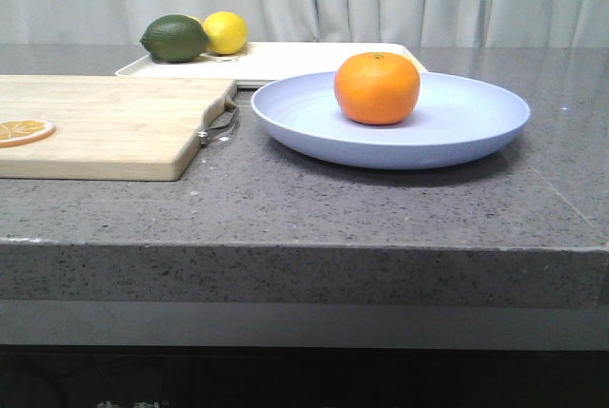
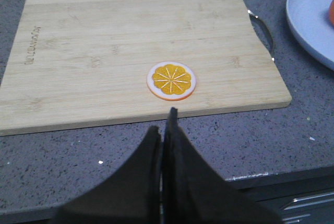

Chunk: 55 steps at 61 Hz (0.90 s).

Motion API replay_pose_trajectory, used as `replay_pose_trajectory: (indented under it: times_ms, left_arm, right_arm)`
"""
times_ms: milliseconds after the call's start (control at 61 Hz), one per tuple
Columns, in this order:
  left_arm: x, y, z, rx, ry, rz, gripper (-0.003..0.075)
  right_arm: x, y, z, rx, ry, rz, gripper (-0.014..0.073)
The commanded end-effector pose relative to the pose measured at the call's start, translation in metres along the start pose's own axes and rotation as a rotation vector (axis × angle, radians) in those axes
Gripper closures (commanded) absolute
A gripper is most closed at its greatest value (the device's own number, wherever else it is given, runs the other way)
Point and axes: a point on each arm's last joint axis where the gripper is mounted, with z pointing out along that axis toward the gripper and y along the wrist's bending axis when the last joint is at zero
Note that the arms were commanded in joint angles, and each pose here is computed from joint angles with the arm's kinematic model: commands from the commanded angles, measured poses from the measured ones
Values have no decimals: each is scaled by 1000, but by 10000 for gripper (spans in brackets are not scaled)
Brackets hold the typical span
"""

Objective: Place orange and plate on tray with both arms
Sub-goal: 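Reach the right gripper to the blue plate rim and grip it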

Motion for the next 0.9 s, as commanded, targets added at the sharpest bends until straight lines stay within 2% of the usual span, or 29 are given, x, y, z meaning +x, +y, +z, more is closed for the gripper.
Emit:
replay_pose_trajectory:
  times_ms: [0,262,427,640,771,886]
  left_arm:
    - [1,4,-20,27,-159,-17,738]
    - [41,15,-55,59,-343,-57,738]
    - [54,18,-58,64,-375,-63,738]
    - [56,18,-55,62,-362,-61,738]
    - [56,18,-55,62,-362,-61,738]
    - [56,18,-55,62,-362,-61,738]
  right_arm:
    - [-18,0,-1,4,-102,-6,-17]
    - [-17,0,0,4,-89,-5,-17]
    - [-11,0,12,1,-5,35,-17]
    - [-10,4,61,-10,225,180,-17]
    - [-11,6,99,-13,354,223,-15]
    - [-11,8,135,-20,459,249,41]
